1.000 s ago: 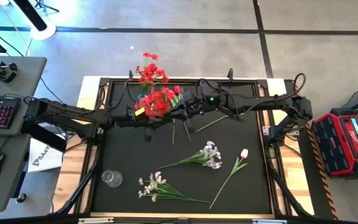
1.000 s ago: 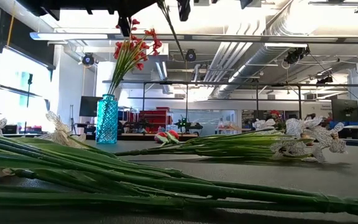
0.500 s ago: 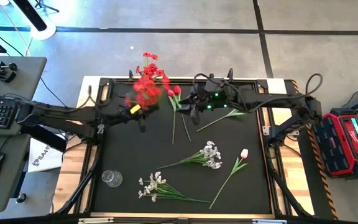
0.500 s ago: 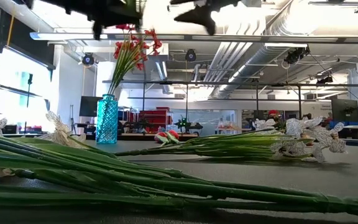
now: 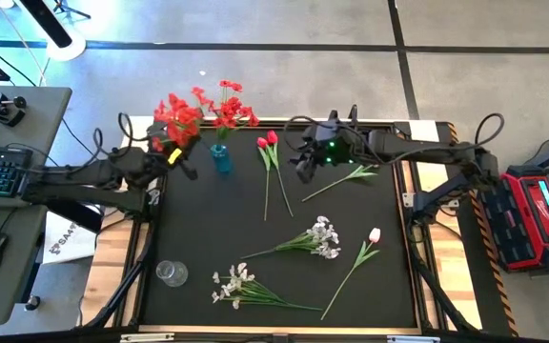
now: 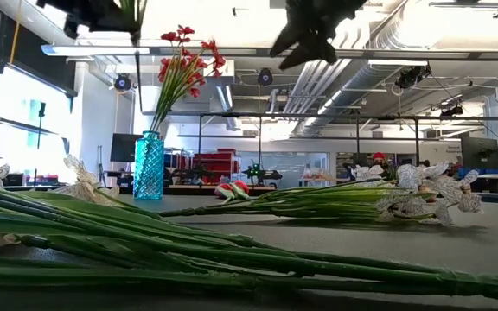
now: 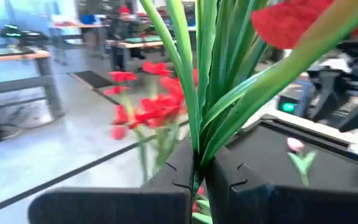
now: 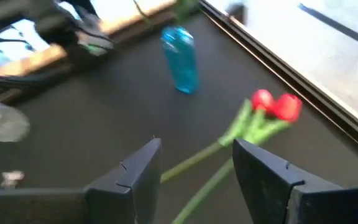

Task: Sort flowers into vase by color
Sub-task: Put the red flower into the blue vase

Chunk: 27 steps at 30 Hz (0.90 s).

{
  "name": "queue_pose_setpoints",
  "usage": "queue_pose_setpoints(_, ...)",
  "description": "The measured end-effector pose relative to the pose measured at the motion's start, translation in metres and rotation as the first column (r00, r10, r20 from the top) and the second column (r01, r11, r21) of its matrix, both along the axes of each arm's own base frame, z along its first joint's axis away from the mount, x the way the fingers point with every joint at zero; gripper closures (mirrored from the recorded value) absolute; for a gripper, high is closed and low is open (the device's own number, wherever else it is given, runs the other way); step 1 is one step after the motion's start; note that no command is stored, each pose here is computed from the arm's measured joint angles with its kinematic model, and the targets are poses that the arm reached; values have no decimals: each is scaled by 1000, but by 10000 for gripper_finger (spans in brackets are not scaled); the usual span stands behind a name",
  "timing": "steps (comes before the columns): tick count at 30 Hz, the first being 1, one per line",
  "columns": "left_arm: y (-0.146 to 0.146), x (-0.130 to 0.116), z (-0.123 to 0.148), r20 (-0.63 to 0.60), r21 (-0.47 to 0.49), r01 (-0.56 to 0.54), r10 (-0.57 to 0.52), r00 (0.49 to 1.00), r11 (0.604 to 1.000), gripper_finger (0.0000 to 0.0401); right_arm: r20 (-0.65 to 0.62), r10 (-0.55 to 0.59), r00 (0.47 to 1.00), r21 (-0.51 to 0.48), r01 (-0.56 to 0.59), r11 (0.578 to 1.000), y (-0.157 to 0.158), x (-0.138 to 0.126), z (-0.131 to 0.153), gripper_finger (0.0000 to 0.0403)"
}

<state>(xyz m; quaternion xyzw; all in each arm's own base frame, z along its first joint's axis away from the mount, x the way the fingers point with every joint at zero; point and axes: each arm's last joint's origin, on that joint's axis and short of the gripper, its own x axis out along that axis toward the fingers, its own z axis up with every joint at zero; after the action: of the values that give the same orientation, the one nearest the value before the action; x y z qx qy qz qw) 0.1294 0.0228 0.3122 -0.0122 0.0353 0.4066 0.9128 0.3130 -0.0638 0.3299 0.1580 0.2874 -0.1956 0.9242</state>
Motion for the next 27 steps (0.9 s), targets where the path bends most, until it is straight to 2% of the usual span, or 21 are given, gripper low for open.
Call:
queue_pose_setpoints(10,25,9,-8,-76,-8,-71,70,995,997,398,13,-24,1000,-1,24,1000,-9,-1,1,220)
queue_pose_setpoints(18,38,16,-6,-12,-32,-55,54,998,998,398,-13,-29,999,-3,29,1000,-8,-2,-1,220)
queue_pose_setpoints(27,43,25,-18,-31,-128,-40,37,999,991,398,-39,-46,998,-18,45,999,-10,-4,-3,220)
